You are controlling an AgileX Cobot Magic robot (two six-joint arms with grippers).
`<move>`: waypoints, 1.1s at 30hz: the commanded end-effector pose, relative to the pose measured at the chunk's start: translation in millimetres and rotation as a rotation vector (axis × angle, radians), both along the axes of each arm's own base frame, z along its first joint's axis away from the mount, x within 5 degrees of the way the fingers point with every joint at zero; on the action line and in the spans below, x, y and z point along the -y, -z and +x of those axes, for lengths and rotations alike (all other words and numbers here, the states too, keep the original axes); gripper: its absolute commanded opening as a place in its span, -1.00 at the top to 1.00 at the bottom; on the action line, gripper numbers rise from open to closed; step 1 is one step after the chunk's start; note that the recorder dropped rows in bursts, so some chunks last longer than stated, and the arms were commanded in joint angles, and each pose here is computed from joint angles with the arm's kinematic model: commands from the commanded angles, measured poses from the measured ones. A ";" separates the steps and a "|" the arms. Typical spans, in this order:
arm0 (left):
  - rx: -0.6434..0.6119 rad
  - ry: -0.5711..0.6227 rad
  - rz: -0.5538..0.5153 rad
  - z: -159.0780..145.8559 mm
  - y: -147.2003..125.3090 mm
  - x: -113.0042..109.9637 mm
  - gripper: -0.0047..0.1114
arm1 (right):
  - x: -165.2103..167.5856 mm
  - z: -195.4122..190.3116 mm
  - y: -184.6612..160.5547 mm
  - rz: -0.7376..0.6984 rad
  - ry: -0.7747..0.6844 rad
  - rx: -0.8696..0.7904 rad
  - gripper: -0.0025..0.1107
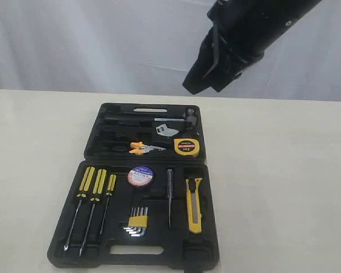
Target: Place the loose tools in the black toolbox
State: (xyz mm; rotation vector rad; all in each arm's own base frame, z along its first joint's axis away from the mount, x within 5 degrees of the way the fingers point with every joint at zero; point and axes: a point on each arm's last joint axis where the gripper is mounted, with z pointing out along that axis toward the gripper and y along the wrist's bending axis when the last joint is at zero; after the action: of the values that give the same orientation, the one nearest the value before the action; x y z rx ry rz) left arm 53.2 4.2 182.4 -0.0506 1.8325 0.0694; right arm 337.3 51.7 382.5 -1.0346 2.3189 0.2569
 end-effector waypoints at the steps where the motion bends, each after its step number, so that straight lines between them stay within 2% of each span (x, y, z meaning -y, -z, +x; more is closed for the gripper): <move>1: 0.008 0.005 -0.014 0.2 0.1 0.6 0.92 | -10.3 3.3 2.1 0.128 -0.011 -0.033 0.77; 4: 0.008 0.005 -0.014 0.2 0.1 0.6 0.92 | -15.6 5.1 3.3 0.176 -0.021 -0.046 0.77; 17: 0.008 0.005 -0.014 0.2 0.1 0.6 0.92 | -54.3 -5.4 5.0 0.132 -0.130 -0.056 0.77; 21: 0.008 0.005 -0.014 0.2 0.1 0.6 0.92 | -67.5 -6.9 13.2 0.085 -0.067 -0.116 0.77; 29: 0.008 0.005 -0.014 0.2 0.1 0.6 0.92 | -70.5 -2.5 20.8 0.118 0.008 -0.182 0.77; 31: 0.008 0.005 -0.014 0.2 0.1 0.6 0.92 | -63.6 -4.6 16.7 0.105 0.091 -0.188 0.77; 33: 0.008 0.005 -0.014 0.2 0.1 0.6 0.92 | -57.4 -12.4 9.3 0.010 0.263 -0.166 0.77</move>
State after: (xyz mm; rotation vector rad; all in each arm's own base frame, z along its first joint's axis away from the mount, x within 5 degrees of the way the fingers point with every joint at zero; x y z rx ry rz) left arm 53.2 4.2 182.4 -0.0506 1.8325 0.0694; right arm 333.6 116.0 363.8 -0.8448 2.5174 0.4115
